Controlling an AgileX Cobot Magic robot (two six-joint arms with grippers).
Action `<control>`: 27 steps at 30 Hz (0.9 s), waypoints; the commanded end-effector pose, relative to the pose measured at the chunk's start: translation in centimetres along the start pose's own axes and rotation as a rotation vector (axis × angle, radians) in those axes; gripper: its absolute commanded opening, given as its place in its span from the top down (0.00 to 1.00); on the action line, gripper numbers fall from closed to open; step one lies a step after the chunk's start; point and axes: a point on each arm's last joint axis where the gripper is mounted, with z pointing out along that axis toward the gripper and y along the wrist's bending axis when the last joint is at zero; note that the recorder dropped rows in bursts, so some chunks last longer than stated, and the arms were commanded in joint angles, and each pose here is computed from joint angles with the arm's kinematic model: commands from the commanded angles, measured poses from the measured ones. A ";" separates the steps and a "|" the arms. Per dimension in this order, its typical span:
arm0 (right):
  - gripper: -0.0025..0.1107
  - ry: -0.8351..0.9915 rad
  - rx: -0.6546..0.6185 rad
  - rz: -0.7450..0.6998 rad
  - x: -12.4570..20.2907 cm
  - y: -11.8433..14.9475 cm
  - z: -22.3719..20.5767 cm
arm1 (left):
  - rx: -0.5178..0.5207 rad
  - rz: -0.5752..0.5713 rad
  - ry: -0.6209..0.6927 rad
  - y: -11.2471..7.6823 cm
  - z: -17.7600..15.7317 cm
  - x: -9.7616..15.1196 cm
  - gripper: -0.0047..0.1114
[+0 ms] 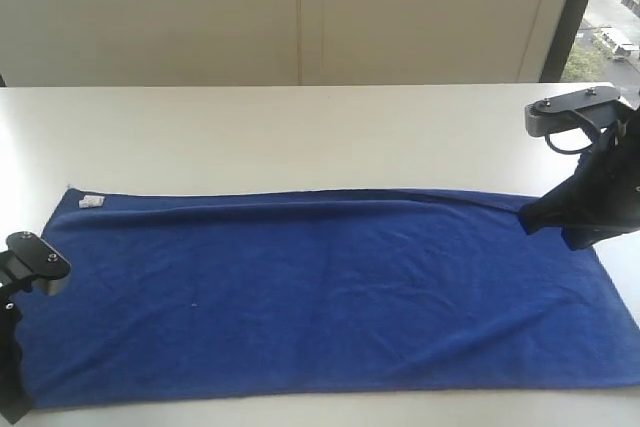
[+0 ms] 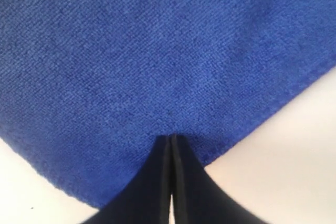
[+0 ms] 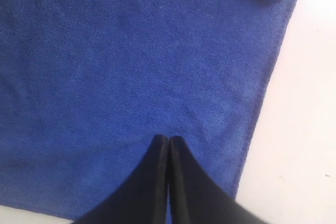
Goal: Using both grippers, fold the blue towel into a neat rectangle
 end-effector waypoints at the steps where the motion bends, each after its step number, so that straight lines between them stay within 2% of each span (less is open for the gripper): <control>1: 0.98 -0.009 0.004 -0.006 0.1 -0.1 -0.2 | 0.037 0.005 0.084 -0.5 0.3 1.0 0.96; 5: 0.98 -0.009 0.004 -0.006 0.1 -0.1 -0.2 | 0.019 0.017 0.072 -0.5 -0.2 1.0 0.96; 10: 0.98 -0.065 0.011 -0.002 -0.4 -0.2 -0.2 | -0.009 0.019 0.022 -0.3 -2.7 0.5 0.96; 14: 0.98 -0.113 0.015 0.004 -0.8 -0.2 -0.2 | -0.040 -0.002 -0.081 -0.3 -5.0 -0.1 0.96; 17: 0.98 -0.148 0.022 0.004 -1.1 -0.3 -0.3 | -0.025 -0.064 -0.206 -0.8 -6.6 -0.7 0.96; 18: 0.98 -0.156 0.024 0.004 -1.2 -0.3 -0.2 | 0.006 -0.119 -0.282 -1.1 -7.1 -1.2 0.96; 20: 0.98 -0.184 0.030 0.004 -1.6 -0.4 0.1 | 0.132 -0.237 -0.447 -2.0 -7.9 -2.7 0.96; 21: 0.98 -0.185 0.030 0.004 -1.7 -0.4 0.5 | 0.204 -0.253 -0.536 -2.7 -8.3 -3.5 0.96; 23: 0.98 -0.184 0.030 0.004 -2.1 -0.5 1.5 | 0.329 -0.142 -0.701 -4.7 -8.9 -5.6 0.96; 24: 0.98 -0.170 0.027 0.004 -2.2 -0.5 2.0 | 0.362 -0.047 -0.766 -5.6 -9.0 -6.3 0.96; 27: 0.98 -0.094 0.011 0.004 -2.7 -0.6 3.5 | 0.456 0.025 -0.908 -8.5 -8.7 -9.3 0.96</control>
